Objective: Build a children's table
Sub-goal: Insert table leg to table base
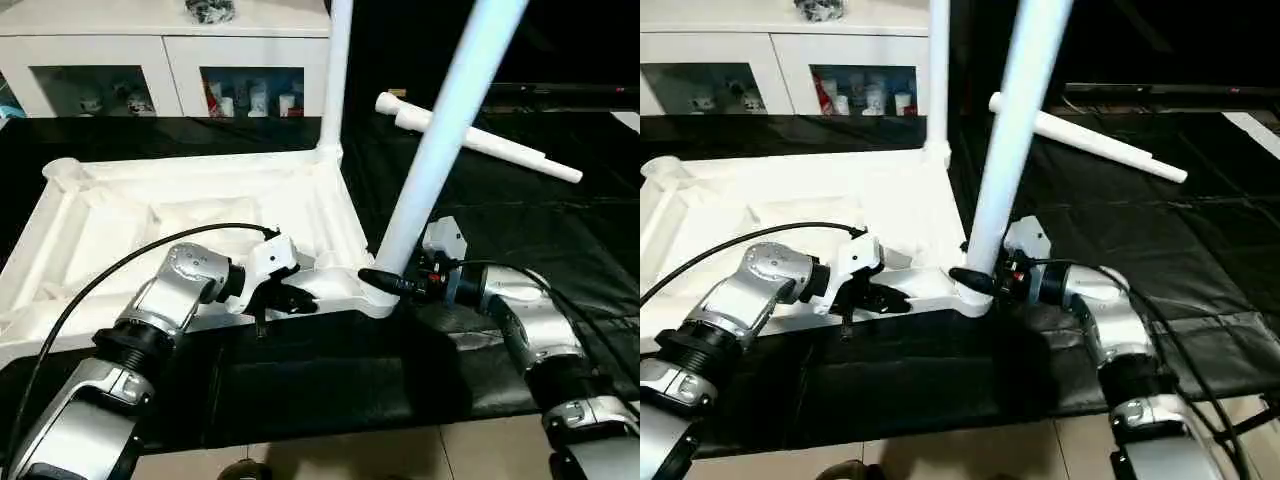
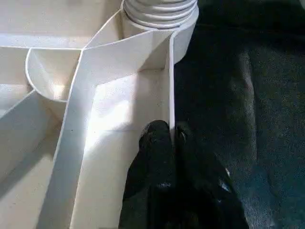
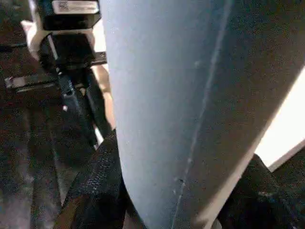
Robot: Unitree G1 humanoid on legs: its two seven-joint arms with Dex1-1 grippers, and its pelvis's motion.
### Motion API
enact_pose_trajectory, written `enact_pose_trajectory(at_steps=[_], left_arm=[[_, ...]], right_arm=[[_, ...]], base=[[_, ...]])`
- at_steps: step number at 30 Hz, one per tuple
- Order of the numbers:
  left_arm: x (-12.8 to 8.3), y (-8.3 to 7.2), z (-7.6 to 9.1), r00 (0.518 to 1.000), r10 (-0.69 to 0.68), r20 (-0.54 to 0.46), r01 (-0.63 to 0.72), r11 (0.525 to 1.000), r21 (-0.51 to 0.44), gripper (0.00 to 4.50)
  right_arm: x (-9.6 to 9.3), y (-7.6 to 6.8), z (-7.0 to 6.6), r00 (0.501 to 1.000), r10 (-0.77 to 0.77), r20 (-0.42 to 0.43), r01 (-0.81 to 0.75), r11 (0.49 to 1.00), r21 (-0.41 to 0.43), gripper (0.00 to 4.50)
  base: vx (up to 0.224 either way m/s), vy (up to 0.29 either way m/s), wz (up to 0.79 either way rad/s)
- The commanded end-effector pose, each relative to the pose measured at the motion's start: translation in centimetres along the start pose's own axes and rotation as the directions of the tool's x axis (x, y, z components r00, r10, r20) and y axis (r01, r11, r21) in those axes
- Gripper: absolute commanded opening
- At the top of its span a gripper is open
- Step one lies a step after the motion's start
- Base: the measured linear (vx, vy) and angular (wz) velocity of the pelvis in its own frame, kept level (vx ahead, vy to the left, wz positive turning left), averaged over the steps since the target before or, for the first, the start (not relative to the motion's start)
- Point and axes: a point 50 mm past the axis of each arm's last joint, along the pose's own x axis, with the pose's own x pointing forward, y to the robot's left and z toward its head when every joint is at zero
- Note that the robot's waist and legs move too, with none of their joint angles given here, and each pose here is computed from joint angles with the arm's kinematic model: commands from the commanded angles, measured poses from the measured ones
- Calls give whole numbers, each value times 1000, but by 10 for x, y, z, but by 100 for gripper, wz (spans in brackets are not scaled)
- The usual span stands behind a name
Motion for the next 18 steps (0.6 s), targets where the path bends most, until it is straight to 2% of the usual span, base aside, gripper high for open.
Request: enact_pose_trajectory(at_steps=[1, 10, 18], left_arm=[[-3, 6, 24, 1000, 9, 22, -12, 995, 104, 0], [3, -5, 22, 992, -127, -16, 128, 982, 141, 0], [2, 6, 22, 999, -46, -13, 47, 991, 123, 0]], right_arm=[[6, 24, -34, 978, 156, -142, -142, 985, 101, 195], [6, 27, -37, 974, 183, -134, -166, 977, 132, 195], [8, 29, -37, 978, 172, -121, -155, 978, 141, 195]], base=[[0, 0, 0], [0, 0, 0], [0, 0, 0]])
